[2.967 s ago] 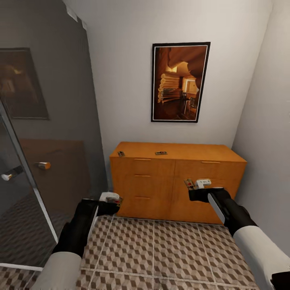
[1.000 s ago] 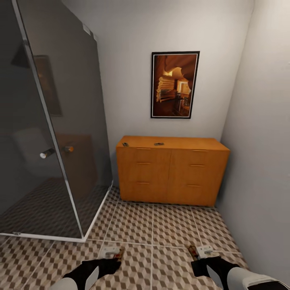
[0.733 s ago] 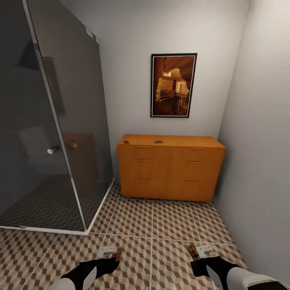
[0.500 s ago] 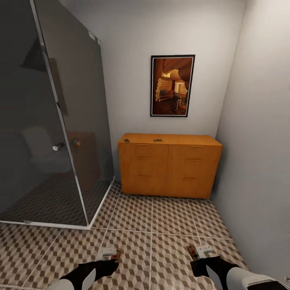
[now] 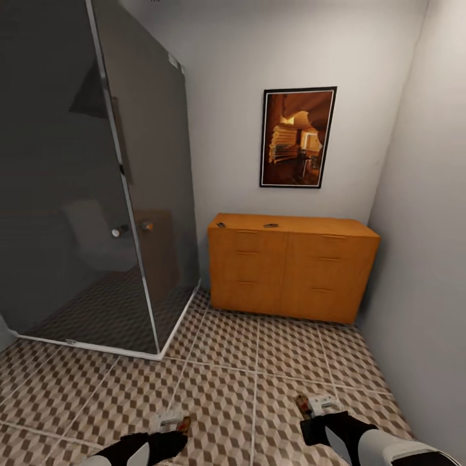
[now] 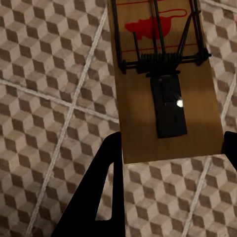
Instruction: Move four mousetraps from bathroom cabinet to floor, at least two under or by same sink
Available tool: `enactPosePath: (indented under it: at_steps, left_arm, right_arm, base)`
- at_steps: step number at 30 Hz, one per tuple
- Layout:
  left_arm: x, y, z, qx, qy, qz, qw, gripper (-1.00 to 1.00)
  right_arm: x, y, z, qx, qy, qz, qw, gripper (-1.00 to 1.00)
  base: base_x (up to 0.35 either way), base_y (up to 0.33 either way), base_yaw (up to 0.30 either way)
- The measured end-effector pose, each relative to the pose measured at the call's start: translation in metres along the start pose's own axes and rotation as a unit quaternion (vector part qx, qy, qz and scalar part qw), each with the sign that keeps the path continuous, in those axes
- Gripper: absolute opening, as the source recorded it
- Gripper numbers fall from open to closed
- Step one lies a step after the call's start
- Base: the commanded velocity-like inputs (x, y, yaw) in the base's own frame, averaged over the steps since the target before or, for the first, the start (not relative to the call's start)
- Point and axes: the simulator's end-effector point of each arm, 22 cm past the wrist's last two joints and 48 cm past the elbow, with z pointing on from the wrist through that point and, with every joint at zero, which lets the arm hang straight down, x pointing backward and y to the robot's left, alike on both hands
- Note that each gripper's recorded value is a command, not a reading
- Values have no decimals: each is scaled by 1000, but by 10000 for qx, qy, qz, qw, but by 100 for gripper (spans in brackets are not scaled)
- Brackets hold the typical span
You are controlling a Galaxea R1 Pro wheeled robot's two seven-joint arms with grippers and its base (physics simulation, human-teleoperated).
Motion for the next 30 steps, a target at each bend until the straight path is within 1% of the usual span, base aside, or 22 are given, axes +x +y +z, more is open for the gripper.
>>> enactPosePath:
  at_steps: [2, 4, 5, 8, 12, 13, 21, 25, 30]
  left_arm:
    - [-3, 14, -2, -56, -71, -329, 9994, -100]
    - [-6, 20, -3, -85, -139, -471, 9988, -100]
    - [-9, 25, -4, -107, -224, -570, 9981, -100]
    - [-13, 31, -5, -140, -333, -661, 9972, -100]
    - [-15, 38, -6, -182, -392, -703, 9966, -100]
    - [-17, 44, -7, -220, -424, -711, 9963, -100]
    - [-20, 61, -10, -331, -492, -674, 9960, -100]
    - [-20, 60, -10, -328, -492, -669, 9960, -100]
    - [-20, 58, -10, -317, -486, -658, 9961, -100]
  right_arm:
    - [0, 4, 0, -28, 3, -5, 10000, -100]
    - [0, 6, 0, -35, 6, -7, 10000, -100]
    - [0, 6, 1, -40, 7, -7, 10000, -100]
    - [0, 7, 1, -45, 9, -8, 10000, -100]
    - [0, 7, 1, -47, 10, -7, 10000, -100]
    - [0, 7, 1, -46, 10, -7, 10000, -100]
    - [0, 7, 1, -40, 14, -7, 10000, -100]
    - [0, 7, 1, -34, 14, -7, 10000, -100]
    - [0, 2, 1, 70, 5, -7, 10000, -100]
  base:
    - [0, 0, 276]
    - [0, 0, 277]
    - [0, 0, 277]
    - [0, 0, 277]
    - [0, 0, 277]
    - [0, 0, 277]
    - [0, 0, 277]
    - [0, 0, 277]
    - [0, 0, 277]
